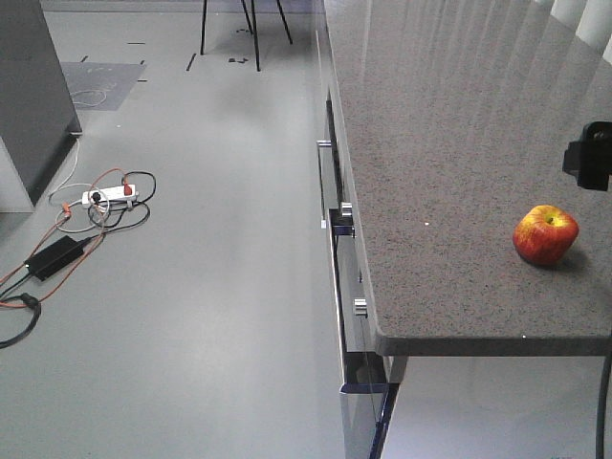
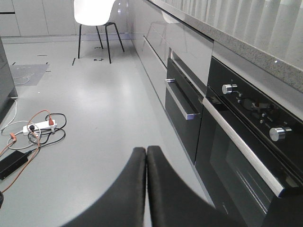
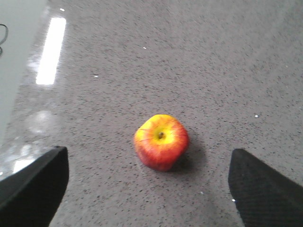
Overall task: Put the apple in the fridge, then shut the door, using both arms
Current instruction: 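Move the open right gripper above the red-yellow apple, then lower the right gripper around the apple and close it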
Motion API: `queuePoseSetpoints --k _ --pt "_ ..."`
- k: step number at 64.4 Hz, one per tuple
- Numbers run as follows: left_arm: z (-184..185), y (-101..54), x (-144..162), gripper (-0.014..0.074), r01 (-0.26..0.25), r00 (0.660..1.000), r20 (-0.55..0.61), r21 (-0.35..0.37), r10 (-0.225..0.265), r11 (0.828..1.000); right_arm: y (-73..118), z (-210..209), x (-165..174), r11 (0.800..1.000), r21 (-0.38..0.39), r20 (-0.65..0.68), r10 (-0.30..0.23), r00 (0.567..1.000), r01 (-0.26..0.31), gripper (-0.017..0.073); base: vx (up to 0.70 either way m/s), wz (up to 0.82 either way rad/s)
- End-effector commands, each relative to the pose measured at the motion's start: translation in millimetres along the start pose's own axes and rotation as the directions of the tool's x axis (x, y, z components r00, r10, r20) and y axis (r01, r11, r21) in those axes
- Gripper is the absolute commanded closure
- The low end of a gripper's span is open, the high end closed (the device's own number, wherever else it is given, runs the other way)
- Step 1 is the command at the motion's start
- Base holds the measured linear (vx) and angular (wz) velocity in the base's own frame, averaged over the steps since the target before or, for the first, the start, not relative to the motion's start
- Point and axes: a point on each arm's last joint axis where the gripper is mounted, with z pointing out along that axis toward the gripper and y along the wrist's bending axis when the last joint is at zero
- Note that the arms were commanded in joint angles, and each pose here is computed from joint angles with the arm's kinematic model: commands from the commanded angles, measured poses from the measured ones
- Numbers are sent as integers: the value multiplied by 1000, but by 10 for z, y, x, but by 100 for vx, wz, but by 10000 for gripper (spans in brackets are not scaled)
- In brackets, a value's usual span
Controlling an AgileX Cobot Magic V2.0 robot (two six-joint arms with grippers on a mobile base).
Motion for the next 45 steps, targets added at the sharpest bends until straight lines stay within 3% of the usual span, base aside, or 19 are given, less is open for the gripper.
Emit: queuePoseSetpoints --k 1,28,45 --pt "7 -2 -4 599 4 998 62 10 -5 1000 -43 4 -200 1000 11 63 7 998 -7 -82 0 0" --pt "7 -2 -4 599 4 998 62 10 -5 1000 -16 679 -152 999 5 -111 -38 993 38 -57 0 0" --pt "7 -2 -4 599 4 998 62 10 -5 1000 -16 882 -104 997 1 -139 -80 987 81 -46 0 0"
